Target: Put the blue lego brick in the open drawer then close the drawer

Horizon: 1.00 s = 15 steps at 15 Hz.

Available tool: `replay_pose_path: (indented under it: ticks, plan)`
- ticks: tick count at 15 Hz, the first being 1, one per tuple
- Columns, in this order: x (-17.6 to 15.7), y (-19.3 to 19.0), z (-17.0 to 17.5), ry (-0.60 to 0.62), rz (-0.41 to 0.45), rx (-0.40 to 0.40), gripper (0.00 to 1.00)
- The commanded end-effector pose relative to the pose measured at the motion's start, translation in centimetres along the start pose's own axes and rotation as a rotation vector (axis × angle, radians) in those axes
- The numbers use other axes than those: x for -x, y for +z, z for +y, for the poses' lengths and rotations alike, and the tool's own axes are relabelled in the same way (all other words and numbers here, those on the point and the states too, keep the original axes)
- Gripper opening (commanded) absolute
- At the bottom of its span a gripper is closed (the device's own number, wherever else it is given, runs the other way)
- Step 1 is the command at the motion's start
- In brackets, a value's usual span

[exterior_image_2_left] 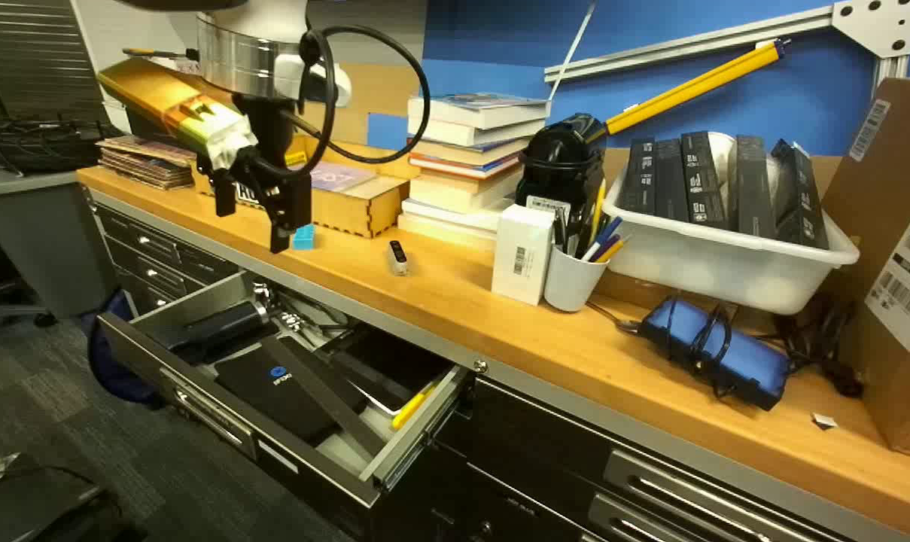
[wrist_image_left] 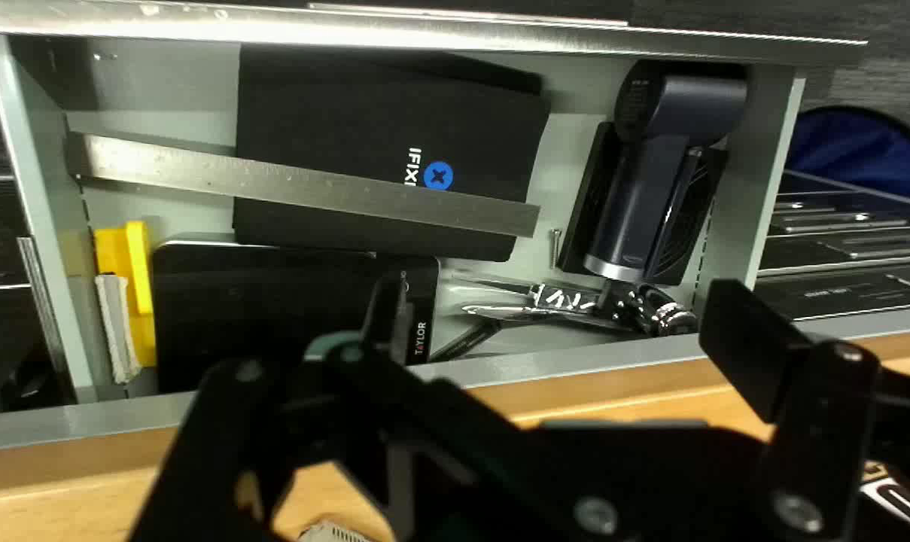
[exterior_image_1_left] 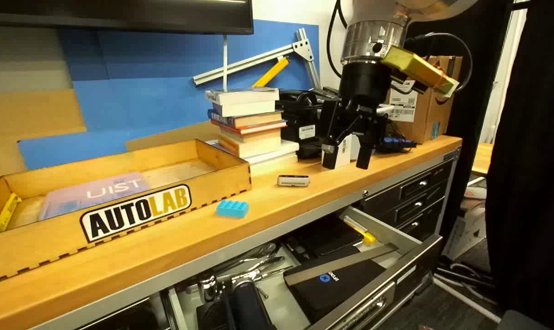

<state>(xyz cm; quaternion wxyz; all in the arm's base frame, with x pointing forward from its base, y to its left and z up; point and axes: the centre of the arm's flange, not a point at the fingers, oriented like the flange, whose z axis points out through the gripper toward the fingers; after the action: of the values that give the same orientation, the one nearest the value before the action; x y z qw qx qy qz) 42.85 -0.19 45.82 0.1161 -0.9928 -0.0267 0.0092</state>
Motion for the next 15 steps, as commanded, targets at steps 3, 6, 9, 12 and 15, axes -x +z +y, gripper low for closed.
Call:
replay_pose_path:
  ticks: [3, 6, 9, 12, 15]
  plan:
    - [-0.21, -0.68, -0.11, -0.003, 0.015, 0.001, 1.00]
    - [-0.24, -0.76, -0.12, -0.003, 0.017, 0.001, 1.00]
    - [-0.24, -0.76, -0.12, -0.003, 0.017, 0.001, 1.00]
    - [-0.24, -0.76, -0.12, -0.003, 0.017, 0.001, 1.00]
    - [-0.24, -0.76, -0.12, -0.003, 0.017, 0.001, 1.00]
